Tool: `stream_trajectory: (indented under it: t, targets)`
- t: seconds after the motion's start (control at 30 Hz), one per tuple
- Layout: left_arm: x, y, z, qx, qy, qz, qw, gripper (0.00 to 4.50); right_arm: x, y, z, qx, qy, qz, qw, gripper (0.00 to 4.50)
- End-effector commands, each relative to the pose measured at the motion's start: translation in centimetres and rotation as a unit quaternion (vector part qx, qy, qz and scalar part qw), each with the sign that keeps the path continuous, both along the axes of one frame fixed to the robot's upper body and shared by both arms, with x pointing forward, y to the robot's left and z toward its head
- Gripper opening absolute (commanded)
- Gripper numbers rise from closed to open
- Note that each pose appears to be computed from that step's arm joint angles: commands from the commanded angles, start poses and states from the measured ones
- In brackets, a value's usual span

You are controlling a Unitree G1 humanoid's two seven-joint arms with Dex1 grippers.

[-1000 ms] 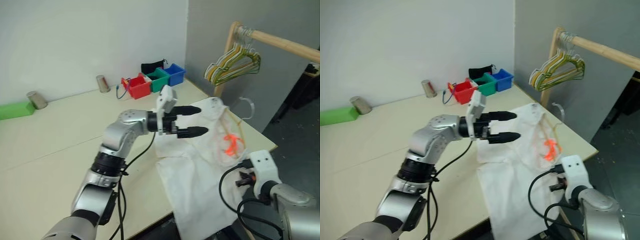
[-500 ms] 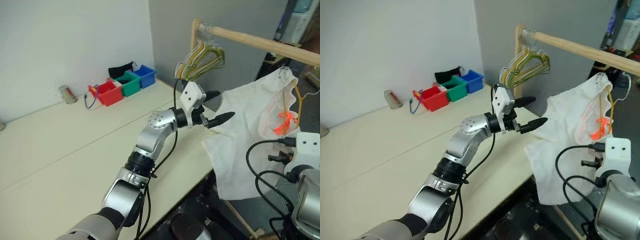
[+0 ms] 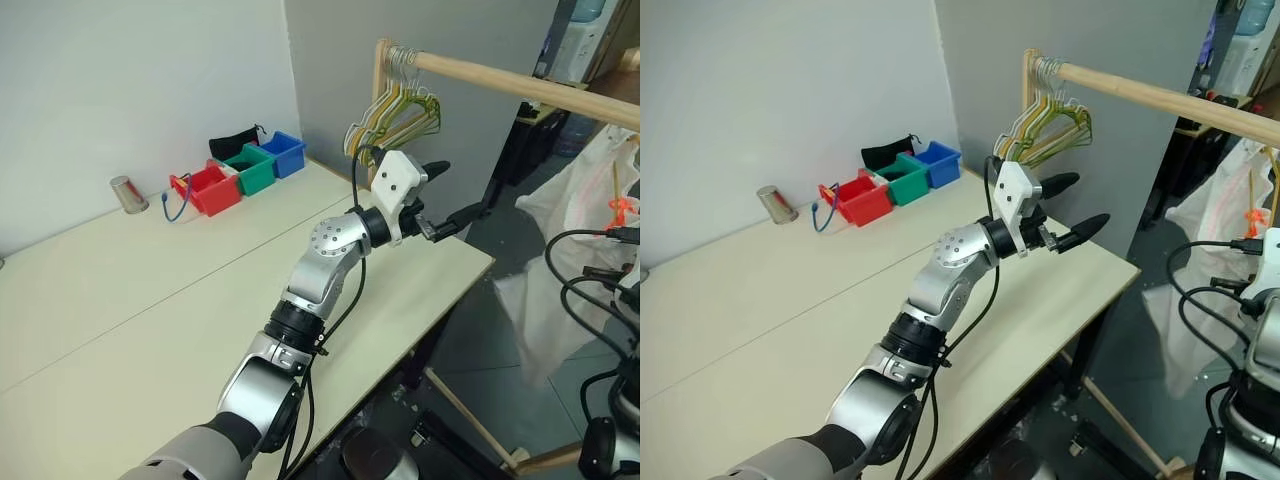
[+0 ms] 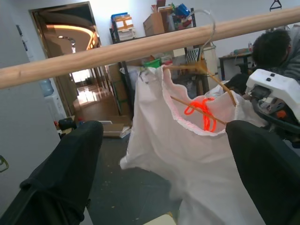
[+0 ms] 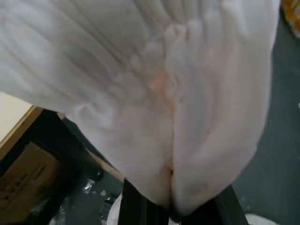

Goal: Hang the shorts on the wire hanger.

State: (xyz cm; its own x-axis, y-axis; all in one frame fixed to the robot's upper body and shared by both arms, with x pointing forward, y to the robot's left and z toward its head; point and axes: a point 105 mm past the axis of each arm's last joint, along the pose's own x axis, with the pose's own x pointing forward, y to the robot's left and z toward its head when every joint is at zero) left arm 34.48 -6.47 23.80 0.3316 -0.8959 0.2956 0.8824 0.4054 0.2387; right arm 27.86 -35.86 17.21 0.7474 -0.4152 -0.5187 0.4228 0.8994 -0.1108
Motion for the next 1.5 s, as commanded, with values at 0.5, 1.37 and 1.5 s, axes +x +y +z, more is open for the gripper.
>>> stream_trajectory:
  t: [0.5, 1.37, 1.5]
  targets:
    - [0.0, 0.4, 2.0, -0.009, -0.040, 0.014, 0.999, 4.50, 1.5, -0.5, 0.6, 0.088, -0.037, -0.015, 0.995, 1.01]
    - [0.4, 0.8, 1.9, -0.006, -0.038, 0.015, 0.999, 4.50, -2.4, 1.7, 7.7, -0.203, -0.124, -0.083, 0.968, 4.46]
    - [0.9, 1.4, 1.6, 0.001, -0.025, 0.025, 0.999, 4.50, -2.2, 3.6, 9.7, -0.245, -0.160, -0.068, 0.954, 4.46]
